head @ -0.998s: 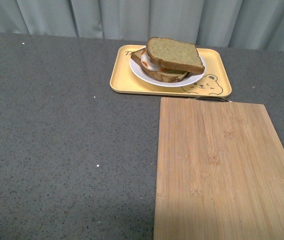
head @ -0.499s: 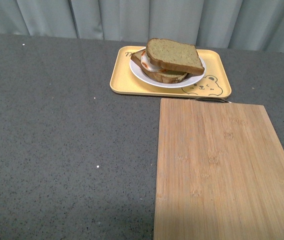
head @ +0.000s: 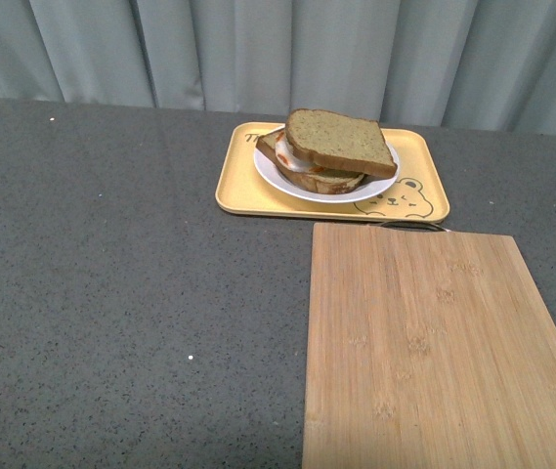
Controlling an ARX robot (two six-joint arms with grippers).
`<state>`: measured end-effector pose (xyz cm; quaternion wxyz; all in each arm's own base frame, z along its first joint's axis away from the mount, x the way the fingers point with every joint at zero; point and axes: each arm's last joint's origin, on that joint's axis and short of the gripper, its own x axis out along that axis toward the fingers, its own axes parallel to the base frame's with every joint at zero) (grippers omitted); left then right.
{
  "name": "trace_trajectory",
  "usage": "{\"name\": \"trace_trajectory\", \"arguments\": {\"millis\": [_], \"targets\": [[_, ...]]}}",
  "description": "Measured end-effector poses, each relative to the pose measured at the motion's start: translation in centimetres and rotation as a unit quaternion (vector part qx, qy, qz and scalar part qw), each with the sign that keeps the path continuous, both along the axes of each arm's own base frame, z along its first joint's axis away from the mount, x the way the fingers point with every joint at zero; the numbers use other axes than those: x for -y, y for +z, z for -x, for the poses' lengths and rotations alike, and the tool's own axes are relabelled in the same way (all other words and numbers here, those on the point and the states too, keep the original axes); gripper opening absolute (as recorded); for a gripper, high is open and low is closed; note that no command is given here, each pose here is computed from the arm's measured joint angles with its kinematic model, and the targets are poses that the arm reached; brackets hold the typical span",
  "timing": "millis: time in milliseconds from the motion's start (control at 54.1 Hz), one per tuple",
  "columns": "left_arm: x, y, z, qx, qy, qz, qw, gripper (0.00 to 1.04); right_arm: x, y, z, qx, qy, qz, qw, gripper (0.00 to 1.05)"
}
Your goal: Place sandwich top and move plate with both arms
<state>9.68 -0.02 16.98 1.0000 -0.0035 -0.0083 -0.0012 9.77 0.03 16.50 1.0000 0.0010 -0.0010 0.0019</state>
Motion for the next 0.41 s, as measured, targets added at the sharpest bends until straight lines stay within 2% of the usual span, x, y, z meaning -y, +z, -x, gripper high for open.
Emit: {"name": "trace_trajectory", "arguments": {"millis": [407], "targets": [[0.00,0.00,0.00,0.000,0.000,0.000,1.000,0.98,0.00,0.00,0.00,0.000,0.000,0.000,1.000,0.95]]}}
